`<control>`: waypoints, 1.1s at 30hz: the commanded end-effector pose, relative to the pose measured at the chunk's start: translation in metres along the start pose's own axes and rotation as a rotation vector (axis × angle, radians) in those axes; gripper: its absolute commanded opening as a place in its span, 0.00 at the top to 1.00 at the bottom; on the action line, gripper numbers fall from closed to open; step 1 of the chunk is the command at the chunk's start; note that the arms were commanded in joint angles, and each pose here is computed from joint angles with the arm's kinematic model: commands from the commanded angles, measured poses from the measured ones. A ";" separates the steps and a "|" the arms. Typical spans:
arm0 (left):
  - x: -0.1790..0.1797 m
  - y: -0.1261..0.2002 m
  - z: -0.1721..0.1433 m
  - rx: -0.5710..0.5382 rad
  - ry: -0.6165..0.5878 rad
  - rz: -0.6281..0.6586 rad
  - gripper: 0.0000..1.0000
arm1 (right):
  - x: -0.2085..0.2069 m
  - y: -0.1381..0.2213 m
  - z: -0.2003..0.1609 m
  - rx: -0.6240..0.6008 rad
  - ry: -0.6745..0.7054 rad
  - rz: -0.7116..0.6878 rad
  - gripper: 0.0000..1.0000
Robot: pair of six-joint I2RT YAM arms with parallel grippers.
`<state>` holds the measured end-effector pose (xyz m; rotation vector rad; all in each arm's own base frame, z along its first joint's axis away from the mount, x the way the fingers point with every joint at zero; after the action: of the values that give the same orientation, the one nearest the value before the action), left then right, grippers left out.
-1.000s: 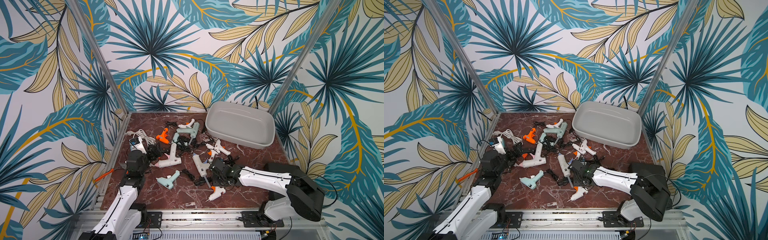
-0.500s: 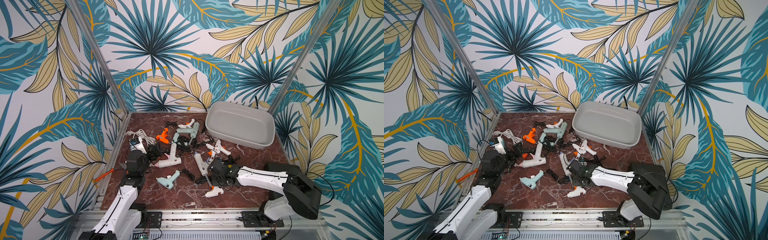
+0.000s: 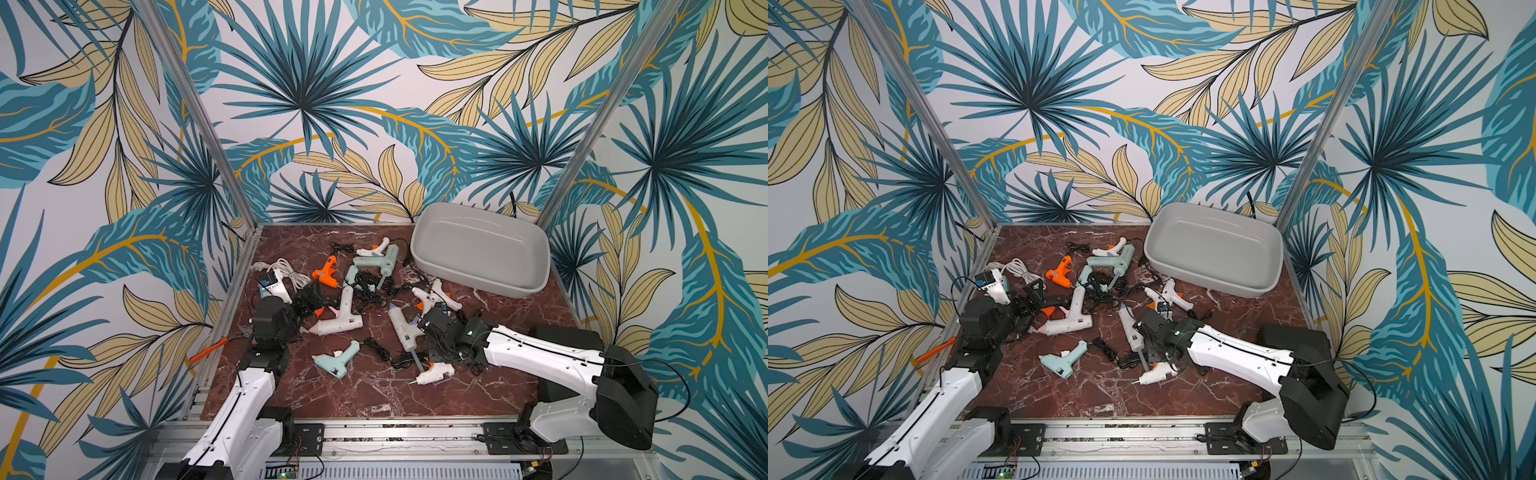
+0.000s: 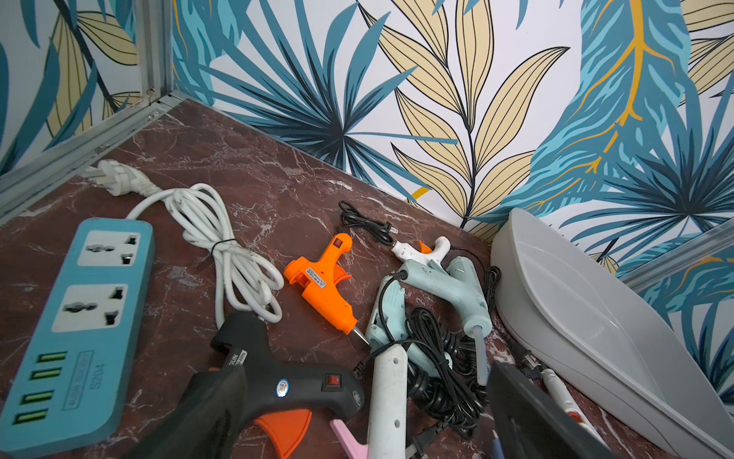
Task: Put the hot melt glue gun into the storage box
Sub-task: Pick up the hot melt adhesive gun from the center of the board.
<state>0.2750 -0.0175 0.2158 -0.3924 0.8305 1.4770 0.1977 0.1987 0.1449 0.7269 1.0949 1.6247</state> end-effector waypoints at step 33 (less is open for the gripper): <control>-0.084 0.009 0.002 0.388 0.045 -0.384 0.00 | -0.021 0.152 0.122 -0.578 -0.020 0.047 1.00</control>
<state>0.2758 -0.0696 0.2718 -0.2724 0.9905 0.9885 0.2392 0.1943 0.3216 0.3912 0.6223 1.7915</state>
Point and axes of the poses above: each gripper's point midway between its finger pads, its own y axis back along the fingers, its own x axis along the line the jaws close on, z = x × y, the point moved 6 cm from there along y, back along the fingers, and after that the axes turned 15 degrees about y, right-handed, at the moved point
